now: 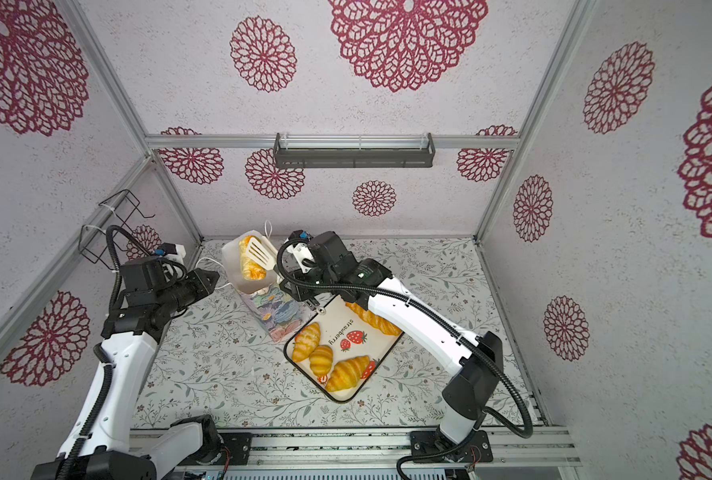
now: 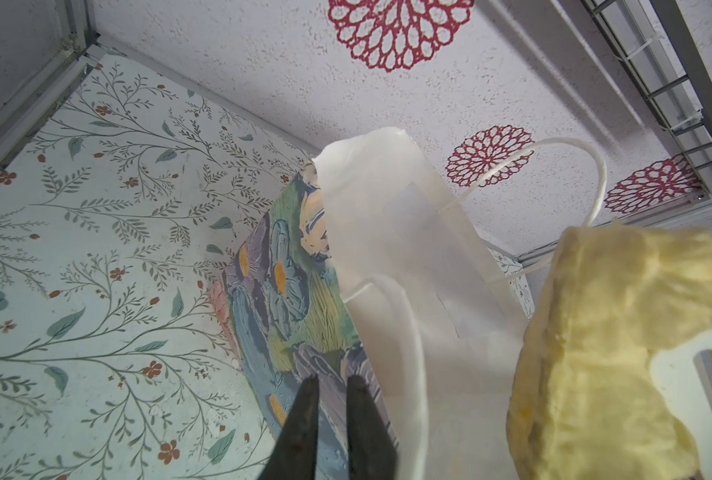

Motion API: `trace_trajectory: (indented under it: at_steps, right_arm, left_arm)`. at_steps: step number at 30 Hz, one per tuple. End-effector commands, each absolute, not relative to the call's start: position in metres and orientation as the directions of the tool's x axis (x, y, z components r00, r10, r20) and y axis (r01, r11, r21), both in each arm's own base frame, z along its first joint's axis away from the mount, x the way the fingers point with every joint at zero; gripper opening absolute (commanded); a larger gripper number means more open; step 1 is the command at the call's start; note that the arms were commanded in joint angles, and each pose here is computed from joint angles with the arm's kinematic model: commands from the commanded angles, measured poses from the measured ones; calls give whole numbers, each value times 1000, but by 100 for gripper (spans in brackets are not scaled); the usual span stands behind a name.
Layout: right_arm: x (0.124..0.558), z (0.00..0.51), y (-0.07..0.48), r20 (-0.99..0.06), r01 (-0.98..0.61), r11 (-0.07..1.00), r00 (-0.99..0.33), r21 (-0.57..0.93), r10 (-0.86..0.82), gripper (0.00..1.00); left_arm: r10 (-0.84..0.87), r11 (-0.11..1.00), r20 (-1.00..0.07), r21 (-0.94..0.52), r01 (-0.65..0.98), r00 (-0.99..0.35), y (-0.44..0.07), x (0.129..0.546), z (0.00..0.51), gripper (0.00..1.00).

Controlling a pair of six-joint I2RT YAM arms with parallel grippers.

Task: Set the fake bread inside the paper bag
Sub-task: 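Lower the croissant into the bag and open the tongs with the right gripper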

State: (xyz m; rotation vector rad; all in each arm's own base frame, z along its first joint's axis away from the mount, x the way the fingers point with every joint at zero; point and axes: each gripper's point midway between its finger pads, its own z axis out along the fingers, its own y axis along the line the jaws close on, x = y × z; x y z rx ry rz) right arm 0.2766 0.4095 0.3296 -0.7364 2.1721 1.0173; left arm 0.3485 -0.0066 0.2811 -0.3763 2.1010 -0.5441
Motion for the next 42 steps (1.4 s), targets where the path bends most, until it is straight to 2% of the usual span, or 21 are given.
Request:
trace_trajectory:
  at_steps: [1, 21, 28, 42]
  right_arm:
    - [275, 369, 418, -794, -751, 480, -585, 452, -168, 32]
    - [270, 367, 419, -787, -754, 475, -589, 454, -184, 48]
    - [266, 377, 408, -801, -756, 495, -572, 429, -178, 48]
    - [255, 387, 355, -823, -712, 605, -546, 356, -158, 48]
  left_arm:
    - [-446, 861, -720, -508, -33, -531, -8, 352, 291, 18]
    - [-447, 857, -717, -514, -28, -534, -10, 352, 291, 23]
    - [-448, 856, -716, -517, -24, -535, -10, 352, 291, 23]
    - [-442, 850, -718, -527, 6, -539, -17, 351, 294, 23]
